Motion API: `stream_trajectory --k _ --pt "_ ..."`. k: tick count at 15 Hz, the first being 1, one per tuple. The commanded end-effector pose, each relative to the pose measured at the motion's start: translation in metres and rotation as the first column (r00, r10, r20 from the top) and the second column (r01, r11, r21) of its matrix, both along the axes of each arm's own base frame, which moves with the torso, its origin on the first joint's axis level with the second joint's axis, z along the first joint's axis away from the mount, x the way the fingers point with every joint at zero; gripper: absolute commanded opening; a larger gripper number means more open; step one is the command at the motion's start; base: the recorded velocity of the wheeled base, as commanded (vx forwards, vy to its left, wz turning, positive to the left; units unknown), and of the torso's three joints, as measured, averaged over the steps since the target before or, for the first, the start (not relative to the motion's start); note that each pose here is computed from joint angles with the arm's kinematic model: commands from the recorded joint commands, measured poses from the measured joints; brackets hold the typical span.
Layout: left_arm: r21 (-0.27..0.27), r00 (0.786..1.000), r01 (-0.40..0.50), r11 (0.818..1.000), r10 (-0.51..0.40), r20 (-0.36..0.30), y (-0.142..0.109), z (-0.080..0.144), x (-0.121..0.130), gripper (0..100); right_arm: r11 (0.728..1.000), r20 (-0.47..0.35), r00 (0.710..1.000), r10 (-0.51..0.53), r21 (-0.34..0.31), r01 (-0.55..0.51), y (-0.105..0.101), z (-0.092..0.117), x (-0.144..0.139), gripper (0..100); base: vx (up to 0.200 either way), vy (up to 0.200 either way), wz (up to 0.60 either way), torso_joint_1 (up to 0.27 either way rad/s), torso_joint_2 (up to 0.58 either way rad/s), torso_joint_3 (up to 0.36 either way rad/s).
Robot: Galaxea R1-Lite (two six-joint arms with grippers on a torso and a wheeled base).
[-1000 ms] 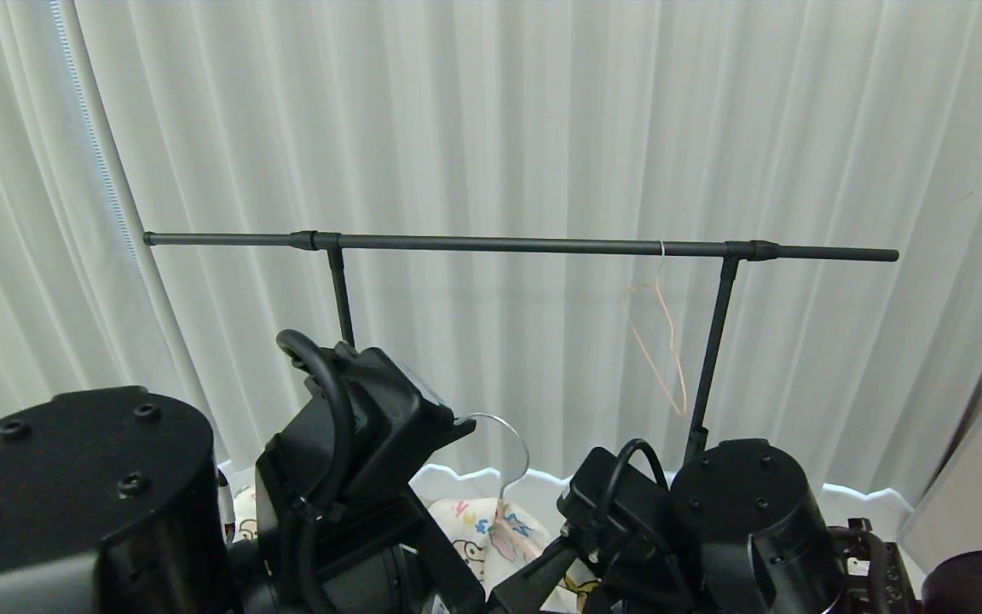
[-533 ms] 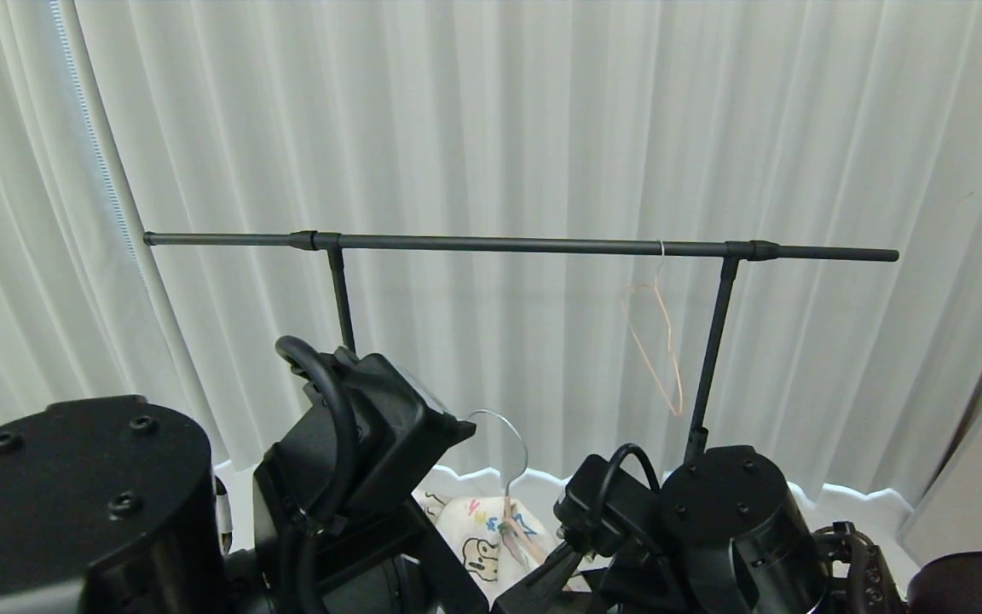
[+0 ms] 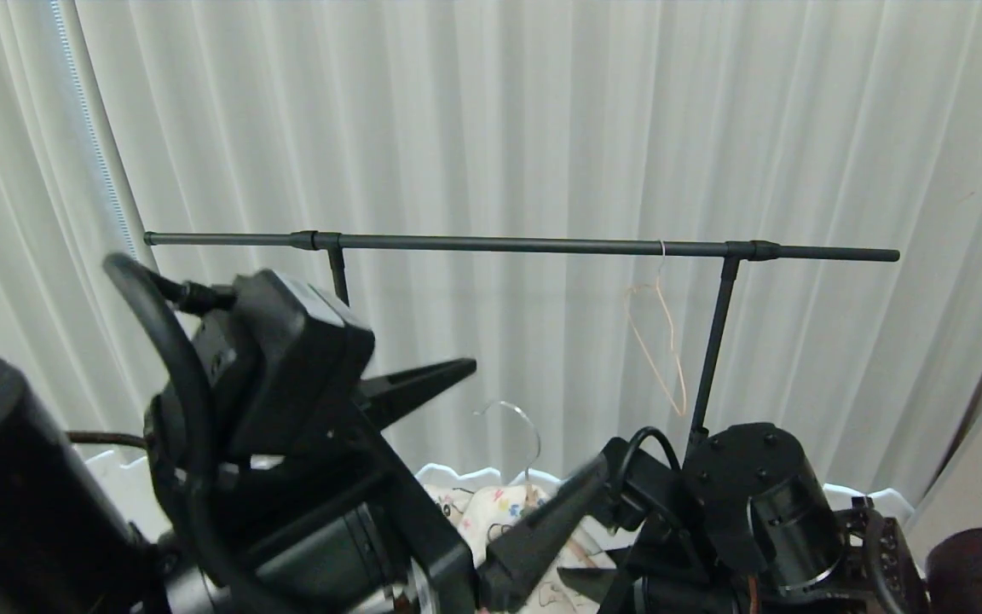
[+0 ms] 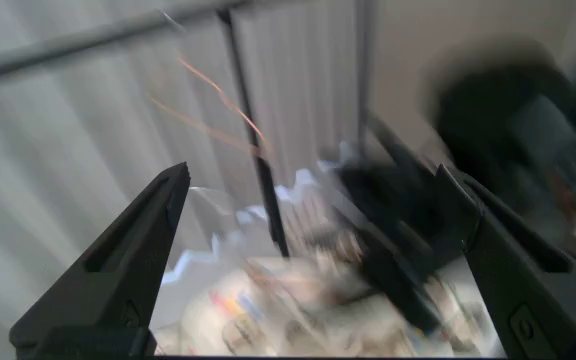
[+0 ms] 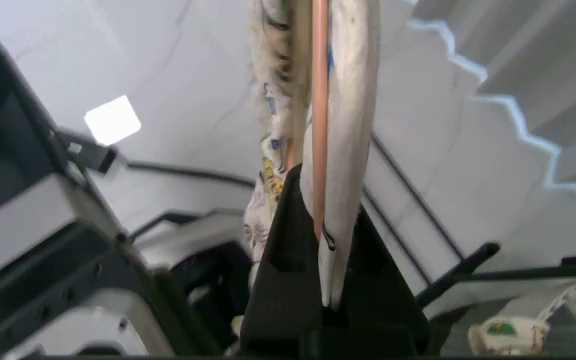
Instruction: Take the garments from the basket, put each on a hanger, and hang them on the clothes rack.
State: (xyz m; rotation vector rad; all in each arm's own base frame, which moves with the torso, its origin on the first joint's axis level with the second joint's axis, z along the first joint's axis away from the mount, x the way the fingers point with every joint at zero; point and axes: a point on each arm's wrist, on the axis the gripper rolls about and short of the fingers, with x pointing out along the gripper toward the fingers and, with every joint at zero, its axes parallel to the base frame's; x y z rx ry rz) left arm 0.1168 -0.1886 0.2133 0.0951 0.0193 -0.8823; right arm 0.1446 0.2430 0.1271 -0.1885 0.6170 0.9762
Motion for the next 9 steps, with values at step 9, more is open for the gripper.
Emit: stream_trajectory --k 9 --pt "0.098 0.99 -0.125 0.987 0.13 -0.048 0.031 -0.025 0.01 100 0.997 0.067 0.996 -0.064 0.044 0.061 -0.027 0.021 0.011 0 0.0 0.0 0.0 0.0 0.0 0.0"
